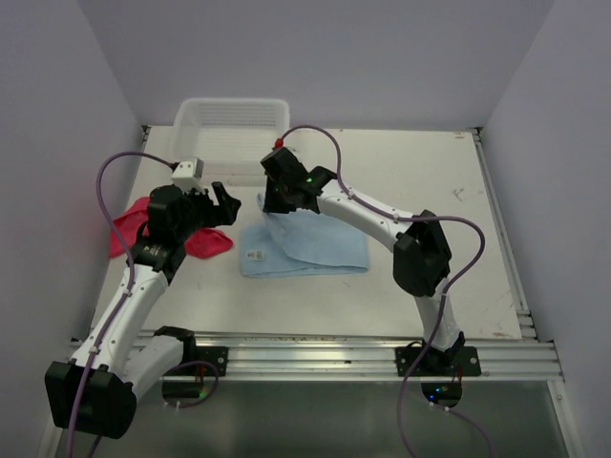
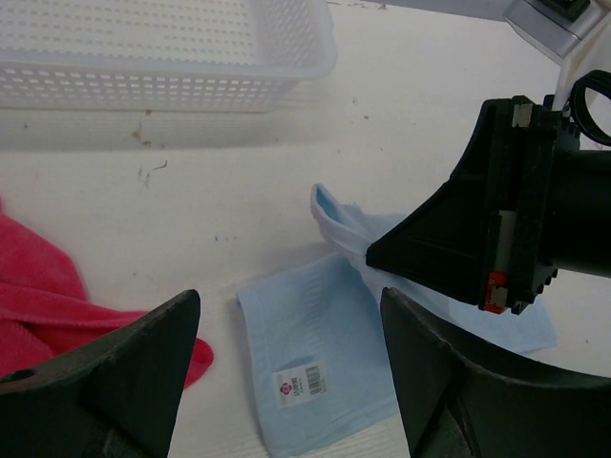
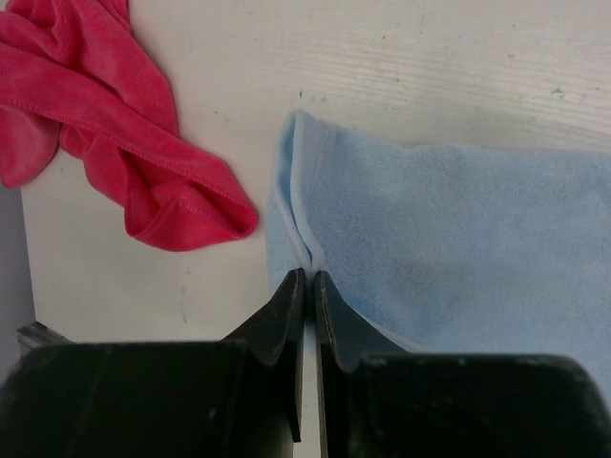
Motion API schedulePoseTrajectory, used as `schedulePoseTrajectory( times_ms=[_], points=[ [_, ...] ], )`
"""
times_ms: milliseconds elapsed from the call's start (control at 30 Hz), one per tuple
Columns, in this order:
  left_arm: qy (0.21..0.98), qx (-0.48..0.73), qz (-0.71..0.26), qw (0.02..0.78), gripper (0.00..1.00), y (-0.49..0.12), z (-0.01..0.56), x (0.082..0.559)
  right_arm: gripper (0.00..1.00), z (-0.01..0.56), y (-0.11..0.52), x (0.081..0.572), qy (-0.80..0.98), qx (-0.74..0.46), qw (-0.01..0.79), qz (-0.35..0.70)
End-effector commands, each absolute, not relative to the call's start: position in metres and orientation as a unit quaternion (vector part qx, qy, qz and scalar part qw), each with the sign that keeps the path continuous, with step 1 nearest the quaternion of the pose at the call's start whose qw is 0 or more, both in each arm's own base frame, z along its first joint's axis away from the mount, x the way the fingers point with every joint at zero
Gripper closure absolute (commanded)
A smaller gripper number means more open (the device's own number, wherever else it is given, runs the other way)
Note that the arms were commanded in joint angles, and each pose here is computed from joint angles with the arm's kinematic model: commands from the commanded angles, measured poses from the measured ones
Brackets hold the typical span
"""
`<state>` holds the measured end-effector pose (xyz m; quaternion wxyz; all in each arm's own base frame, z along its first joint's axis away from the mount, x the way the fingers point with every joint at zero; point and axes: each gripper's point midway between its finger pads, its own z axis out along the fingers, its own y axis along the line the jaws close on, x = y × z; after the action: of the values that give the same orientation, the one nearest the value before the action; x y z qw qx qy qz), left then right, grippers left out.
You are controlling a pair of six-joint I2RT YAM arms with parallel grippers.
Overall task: Roll the towels
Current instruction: Fold the towel
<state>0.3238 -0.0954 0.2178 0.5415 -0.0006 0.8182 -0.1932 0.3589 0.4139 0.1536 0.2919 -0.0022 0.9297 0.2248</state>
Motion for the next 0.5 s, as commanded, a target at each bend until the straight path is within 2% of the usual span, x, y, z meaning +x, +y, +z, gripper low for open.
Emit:
schedulePoseTrajectory(
  times_ms=[0,167,467],
  points=[
    [0.814,0.016,-0.195,0.547,0.20,-0.099,0.222,0.322,1.00,0.159,0.435,0.361,0.922,0.001,0.290,0.258],
    [0.815,0.018,-0.197,0.545,0.20,-0.101,0.220,0.321,1.00,0.124,0.444,0.358,0.930,0.008,0.264,0.255],
    [0.815,0.019,-0.198,0.544,0.20,-0.102,0.219,0.321,1.00,0.094,0.472,0.355,0.928,0.014,0.237,0.287]
  ],
)
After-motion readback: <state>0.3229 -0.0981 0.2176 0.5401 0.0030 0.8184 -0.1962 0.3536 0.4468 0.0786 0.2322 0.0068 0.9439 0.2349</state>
